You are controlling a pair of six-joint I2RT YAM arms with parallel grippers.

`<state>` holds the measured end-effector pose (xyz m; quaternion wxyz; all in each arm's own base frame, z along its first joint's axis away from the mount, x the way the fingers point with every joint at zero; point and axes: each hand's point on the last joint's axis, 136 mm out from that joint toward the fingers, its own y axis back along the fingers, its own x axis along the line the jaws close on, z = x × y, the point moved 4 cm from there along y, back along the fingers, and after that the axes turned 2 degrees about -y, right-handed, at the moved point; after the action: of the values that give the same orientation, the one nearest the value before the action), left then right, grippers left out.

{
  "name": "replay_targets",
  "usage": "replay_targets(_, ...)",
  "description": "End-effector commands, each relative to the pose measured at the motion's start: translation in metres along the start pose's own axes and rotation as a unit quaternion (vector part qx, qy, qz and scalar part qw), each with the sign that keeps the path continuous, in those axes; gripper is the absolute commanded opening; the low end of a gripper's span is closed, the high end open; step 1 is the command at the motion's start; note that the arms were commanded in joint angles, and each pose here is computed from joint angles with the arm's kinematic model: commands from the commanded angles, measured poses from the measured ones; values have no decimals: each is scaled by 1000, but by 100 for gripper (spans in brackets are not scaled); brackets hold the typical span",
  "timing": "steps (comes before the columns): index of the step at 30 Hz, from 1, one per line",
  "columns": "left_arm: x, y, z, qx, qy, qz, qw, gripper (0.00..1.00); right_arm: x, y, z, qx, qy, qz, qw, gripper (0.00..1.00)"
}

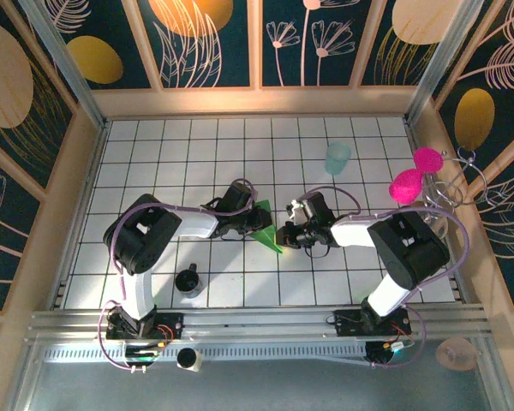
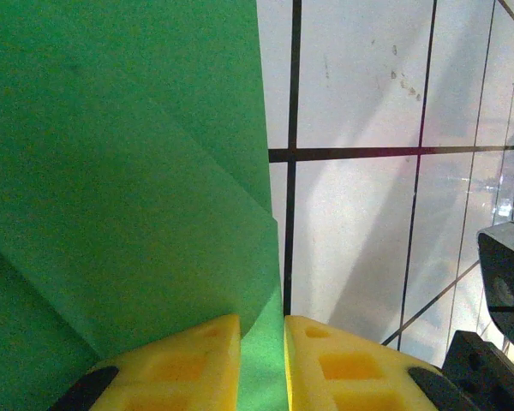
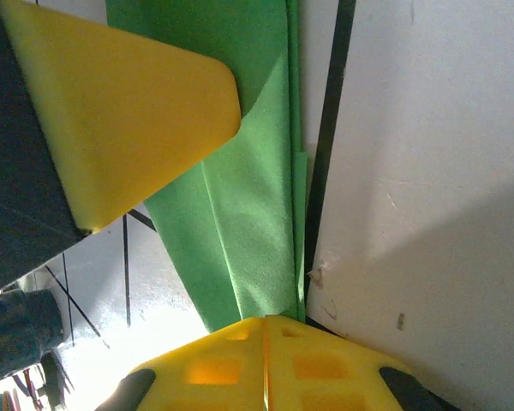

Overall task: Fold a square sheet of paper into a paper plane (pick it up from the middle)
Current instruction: Fourth fold the wing at the center of the table.

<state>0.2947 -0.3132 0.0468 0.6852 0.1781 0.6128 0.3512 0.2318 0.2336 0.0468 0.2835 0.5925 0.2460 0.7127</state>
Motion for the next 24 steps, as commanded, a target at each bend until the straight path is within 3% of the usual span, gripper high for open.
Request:
replay_targets(1,28,-7,-9,16,17,56,998,22,14,10,10,-16,16,9,1000,10)
replay_targets(8,31,-7,-10,17,19,60,998,22,33,31,24,-66,39,10,997,11)
replay_targets(24,31,-7,-11,19,21,61,998,22,22,6,-13,17,9,0,1000,7)
